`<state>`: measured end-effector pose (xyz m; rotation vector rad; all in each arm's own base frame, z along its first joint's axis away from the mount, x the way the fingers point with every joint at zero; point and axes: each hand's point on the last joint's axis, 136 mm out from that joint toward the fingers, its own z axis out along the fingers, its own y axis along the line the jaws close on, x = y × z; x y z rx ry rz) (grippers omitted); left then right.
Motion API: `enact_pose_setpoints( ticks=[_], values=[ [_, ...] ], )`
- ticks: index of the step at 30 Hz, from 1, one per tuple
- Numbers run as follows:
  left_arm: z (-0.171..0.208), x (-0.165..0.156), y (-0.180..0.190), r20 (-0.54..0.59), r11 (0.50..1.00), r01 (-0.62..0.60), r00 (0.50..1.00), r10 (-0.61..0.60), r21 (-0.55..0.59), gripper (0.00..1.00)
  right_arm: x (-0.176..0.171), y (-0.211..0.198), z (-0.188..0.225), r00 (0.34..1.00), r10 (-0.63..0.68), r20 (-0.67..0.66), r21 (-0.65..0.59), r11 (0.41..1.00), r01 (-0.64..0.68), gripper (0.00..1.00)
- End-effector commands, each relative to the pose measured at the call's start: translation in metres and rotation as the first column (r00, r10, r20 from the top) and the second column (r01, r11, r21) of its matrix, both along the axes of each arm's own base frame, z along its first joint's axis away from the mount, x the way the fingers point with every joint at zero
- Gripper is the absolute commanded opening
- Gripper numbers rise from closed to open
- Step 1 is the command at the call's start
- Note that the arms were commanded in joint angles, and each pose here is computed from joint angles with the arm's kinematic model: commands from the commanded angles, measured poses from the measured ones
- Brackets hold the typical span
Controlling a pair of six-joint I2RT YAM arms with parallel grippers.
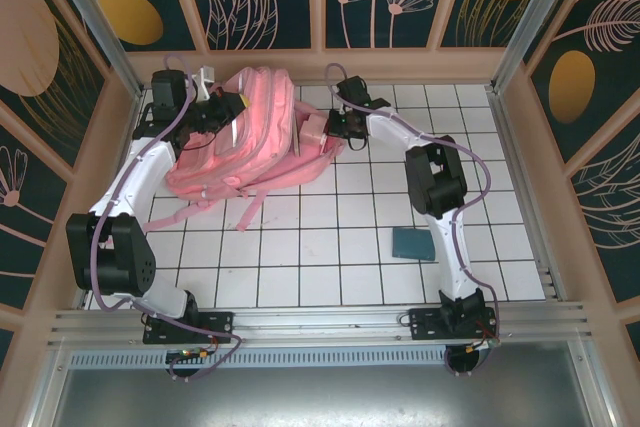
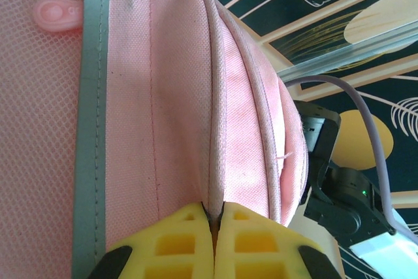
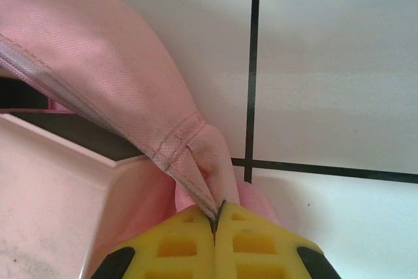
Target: Pack the student bag
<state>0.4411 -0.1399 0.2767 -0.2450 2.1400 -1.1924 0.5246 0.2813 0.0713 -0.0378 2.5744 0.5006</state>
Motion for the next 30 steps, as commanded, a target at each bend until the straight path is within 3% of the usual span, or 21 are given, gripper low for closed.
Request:
enact_pose_setpoints(
  ticks=[1,9,15,20,24,27,30],
  values=[
    [0.047,-0.004,-0.007,0.146,0.999,0.051,0.988,-0.05,-0.005,0.0,0.021,-0.024,0.091,0.975,-0.105,0.198,-0.037,0.993,0.115,0.0],
    [0.041,0.0,-0.007,0.137,0.999,0.049,0.989,-0.048,-0.005,0.0,0.013,-0.026,0.133,0.943,-0.156,0.294,-0.039,0.984,0.174,0.0],
    [0.034,0.004,-0.002,0.131,0.999,0.024,0.991,-0.028,0.033,0.0,0.01,-0.055,0.162,0.894,-0.28,0.349,-0.031,0.951,0.309,0.0],
    [0.026,0.005,-0.006,0.115,0.999,0.039,0.993,-0.039,0.001,0.0,0.0,-0.011,0.179,0.917,-0.1,0.386,-0.006,0.994,0.111,0.01],
    [0.024,0.004,-0.008,0.107,0.999,0.047,0.993,-0.044,-0.024,0.0,-0.014,0.037,0.16,0.927,0.111,0.358,-0.032,0.994,-0.107,0.07],
    [0.025,0.002,-0.008,0.107,0.999,0.049,0.993,-0.046,-0.023,0.0,-0.013,0.048,0.134,0.945,0.136,0.298,-0.097,0.989,-0.112,0.08],
    [0.026,0.0,-0.008,0.109,0.999,0.05,0.993,-0.048,-0.019,0.0,0.0,0.022,0.111,0.967,0.017,0.255,-0.128,0.992,0.017,0.08]
  ],
)
